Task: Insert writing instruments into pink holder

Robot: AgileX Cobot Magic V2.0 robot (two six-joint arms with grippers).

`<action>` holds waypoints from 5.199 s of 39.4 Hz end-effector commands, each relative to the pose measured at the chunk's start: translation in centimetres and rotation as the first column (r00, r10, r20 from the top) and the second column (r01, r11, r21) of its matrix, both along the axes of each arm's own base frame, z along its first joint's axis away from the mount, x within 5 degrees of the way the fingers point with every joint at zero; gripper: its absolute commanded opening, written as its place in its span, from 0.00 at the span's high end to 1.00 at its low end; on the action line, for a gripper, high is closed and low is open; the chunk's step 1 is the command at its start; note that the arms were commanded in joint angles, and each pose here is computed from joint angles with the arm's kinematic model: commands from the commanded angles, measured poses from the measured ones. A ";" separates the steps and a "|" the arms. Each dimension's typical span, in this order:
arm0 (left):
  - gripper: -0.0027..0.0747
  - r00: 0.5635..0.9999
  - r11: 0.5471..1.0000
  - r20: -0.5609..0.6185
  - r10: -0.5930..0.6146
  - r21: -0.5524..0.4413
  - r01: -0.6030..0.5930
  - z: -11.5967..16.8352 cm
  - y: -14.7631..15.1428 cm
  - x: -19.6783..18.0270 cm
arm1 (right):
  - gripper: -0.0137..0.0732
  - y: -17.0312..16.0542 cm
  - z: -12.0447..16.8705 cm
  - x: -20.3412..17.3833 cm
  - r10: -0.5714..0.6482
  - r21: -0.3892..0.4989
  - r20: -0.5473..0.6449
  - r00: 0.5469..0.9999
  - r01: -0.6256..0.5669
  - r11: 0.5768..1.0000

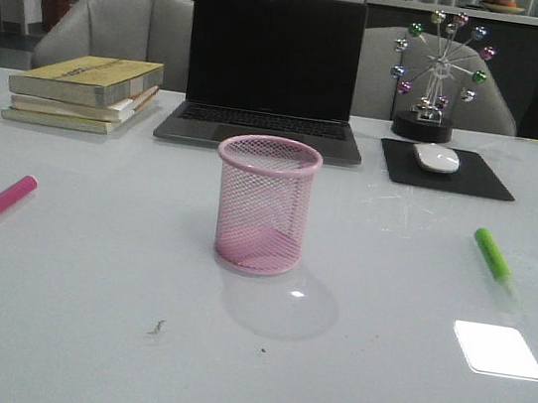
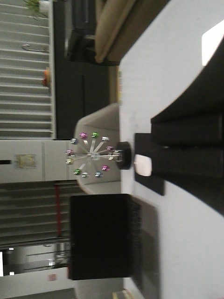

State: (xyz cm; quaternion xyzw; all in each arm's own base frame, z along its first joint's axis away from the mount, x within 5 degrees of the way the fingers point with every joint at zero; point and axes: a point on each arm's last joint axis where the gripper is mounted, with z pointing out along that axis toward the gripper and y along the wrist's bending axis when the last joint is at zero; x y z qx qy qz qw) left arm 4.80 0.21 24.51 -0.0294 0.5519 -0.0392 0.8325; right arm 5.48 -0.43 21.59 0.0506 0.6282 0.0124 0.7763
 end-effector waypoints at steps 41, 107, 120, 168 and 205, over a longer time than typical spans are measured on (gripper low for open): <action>0.85 0.983 0.991 -0.186 0.006 0.134 0.019 12.4 -0.7 7.4 | 0.78 -0.1 15.7 5.4 0.001 -0.034 -0.166 0.986 -0.007 0.999; 0.43 0.889 0.990 -0.458 0.004 0.126 0.061 9.1 -1.0 11.5 | 0.25 5.1 5.9 27.0 0.128 0.048 -0.864 0.486 -0.173 0.984; 0.43 0.889 0.990 -0.458 0.004 0.126 0.061 9.1 -1.0 11.5 | 0.25 5.8 2.9 34.6 0.060 0.033 -0.981 0.185 -0.149 0.988; 0.43 0.901 0.990 -0.434 0.006 0.133 0.057 9.4 -0.9 11.5 | 0.77 5.0 -3.5 41.2 0.099 0.100 -0.994 -0.036 -0.024 0.995; 0.43 0.901 0.990 -0.433 0.006 0.133 0.057 9.4 -0.9 11.5 | 0.78 14.0 14.2 33.1 0.271 -0.002 -0.689 0.672 -0.375 0.927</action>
